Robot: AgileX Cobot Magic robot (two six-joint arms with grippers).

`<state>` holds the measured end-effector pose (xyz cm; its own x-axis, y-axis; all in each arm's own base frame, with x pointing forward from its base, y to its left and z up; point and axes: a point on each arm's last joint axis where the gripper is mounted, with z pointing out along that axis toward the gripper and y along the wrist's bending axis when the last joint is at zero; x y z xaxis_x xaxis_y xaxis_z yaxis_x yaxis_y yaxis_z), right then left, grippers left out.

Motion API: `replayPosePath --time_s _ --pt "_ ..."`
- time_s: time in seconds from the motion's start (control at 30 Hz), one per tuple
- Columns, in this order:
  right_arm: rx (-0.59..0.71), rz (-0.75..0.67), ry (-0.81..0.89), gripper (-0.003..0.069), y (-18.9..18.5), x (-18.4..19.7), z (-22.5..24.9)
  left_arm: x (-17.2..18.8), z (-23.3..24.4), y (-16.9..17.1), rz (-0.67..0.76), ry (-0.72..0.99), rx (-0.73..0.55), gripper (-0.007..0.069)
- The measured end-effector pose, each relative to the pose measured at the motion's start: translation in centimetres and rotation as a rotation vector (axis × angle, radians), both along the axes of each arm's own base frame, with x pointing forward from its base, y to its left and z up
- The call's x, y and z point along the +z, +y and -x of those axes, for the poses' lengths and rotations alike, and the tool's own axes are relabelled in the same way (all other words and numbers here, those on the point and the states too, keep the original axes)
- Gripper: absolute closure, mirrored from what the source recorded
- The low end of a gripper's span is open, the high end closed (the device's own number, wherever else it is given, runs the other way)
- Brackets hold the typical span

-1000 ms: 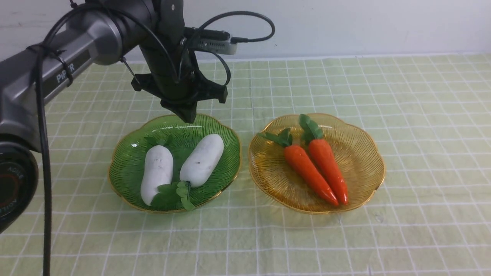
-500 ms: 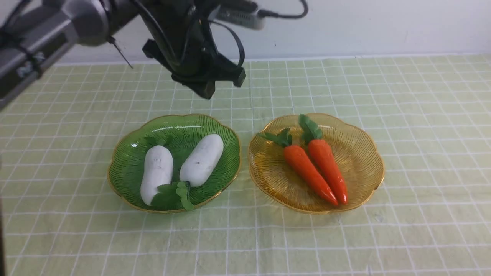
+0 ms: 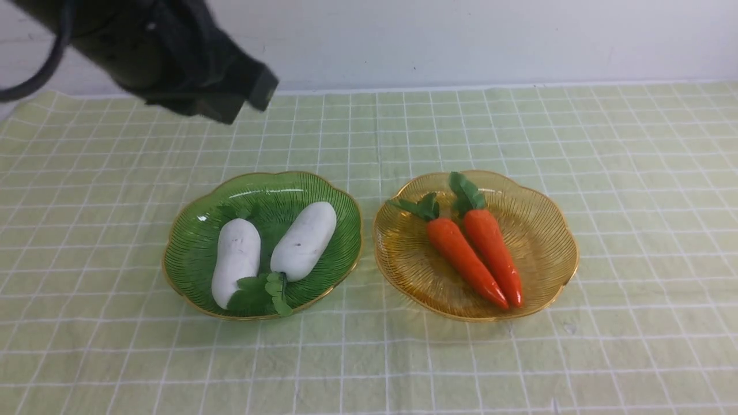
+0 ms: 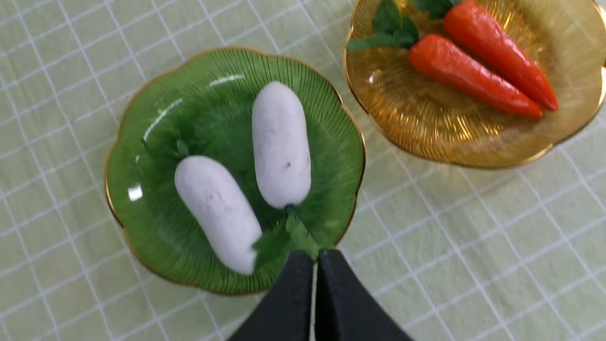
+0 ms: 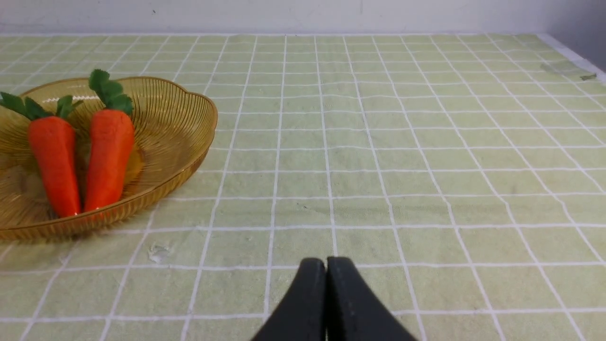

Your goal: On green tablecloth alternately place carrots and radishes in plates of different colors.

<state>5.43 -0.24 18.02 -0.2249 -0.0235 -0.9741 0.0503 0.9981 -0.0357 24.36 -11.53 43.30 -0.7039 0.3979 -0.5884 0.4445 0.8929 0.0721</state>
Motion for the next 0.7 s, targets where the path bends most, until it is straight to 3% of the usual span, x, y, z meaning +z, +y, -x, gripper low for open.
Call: replayPosePath --time_s 0.23,0.47,0.5,0.7 --pt "-0.001 0.0 0.0 0.0669 0.0 0.0 0.0 -3.4 7.5 3.7 0.002 0.029 0.017 0.0633" --pt "-0.001 0.0 0.0 0.0669 0.0 0.0 0.0 -8.6 12.2 5.7 0.142 -0.194 -0.002 0.0633" --pt "-0.001 0.0 0.0 0.0669 0.0 0.0 0.0 -10.0 13.0 6.2 0.183 -0.293 -0.009 0.0633" --pt "0.0 0.0 0.001 0.0669 0.0 0.0 0.0 -12.7 14.8 7.0 0.262 -0.471 -0.024 0.0633"
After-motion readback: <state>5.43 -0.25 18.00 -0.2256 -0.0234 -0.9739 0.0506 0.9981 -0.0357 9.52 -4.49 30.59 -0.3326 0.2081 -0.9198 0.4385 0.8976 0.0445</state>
